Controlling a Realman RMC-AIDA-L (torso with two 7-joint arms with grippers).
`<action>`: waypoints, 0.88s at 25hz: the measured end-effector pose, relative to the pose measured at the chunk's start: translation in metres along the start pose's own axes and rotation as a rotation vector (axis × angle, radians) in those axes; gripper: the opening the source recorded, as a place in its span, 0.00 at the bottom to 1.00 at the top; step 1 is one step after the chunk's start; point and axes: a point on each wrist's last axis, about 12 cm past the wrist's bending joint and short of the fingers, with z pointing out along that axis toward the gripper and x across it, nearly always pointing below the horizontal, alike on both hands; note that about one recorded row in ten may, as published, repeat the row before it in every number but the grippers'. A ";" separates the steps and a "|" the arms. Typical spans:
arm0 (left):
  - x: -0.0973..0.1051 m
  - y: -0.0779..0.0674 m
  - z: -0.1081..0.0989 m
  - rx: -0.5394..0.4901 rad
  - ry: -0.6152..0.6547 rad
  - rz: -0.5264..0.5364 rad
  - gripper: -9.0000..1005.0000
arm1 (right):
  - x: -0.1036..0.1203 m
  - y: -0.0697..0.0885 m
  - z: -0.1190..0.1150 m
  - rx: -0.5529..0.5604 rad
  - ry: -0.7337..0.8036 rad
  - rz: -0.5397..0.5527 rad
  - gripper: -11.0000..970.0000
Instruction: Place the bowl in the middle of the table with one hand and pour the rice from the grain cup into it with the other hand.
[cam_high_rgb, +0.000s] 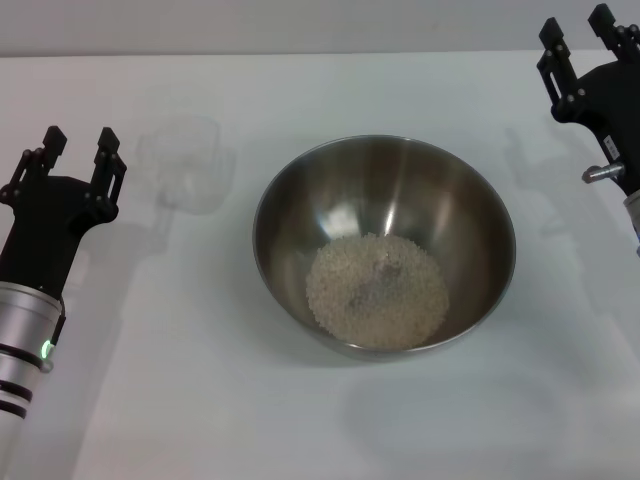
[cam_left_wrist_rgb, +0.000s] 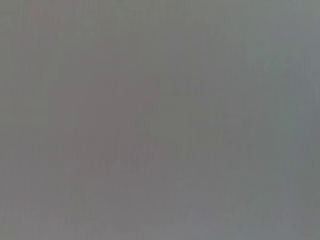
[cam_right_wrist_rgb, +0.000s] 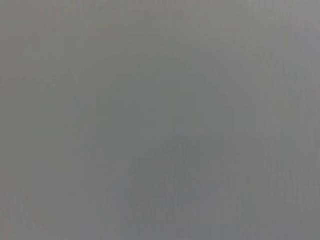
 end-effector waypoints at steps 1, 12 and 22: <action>-0.001 0.000 0.001 0.003 -0.007 0.001 0.58 | 0.000 0.000 0.000 0.000 0.000 0.000 0.53; -0.005 0.000 0.002 0.005 -0.038 0.001 0.58 | 0.000 0.000 0.000 0.000 0.001 0.002 0.53; -0.008 -0.002 0.008 0.019 -0.053 0.003 0.58 | 0.001 0.000 -0.002 0.003 0.007 0.002 0.53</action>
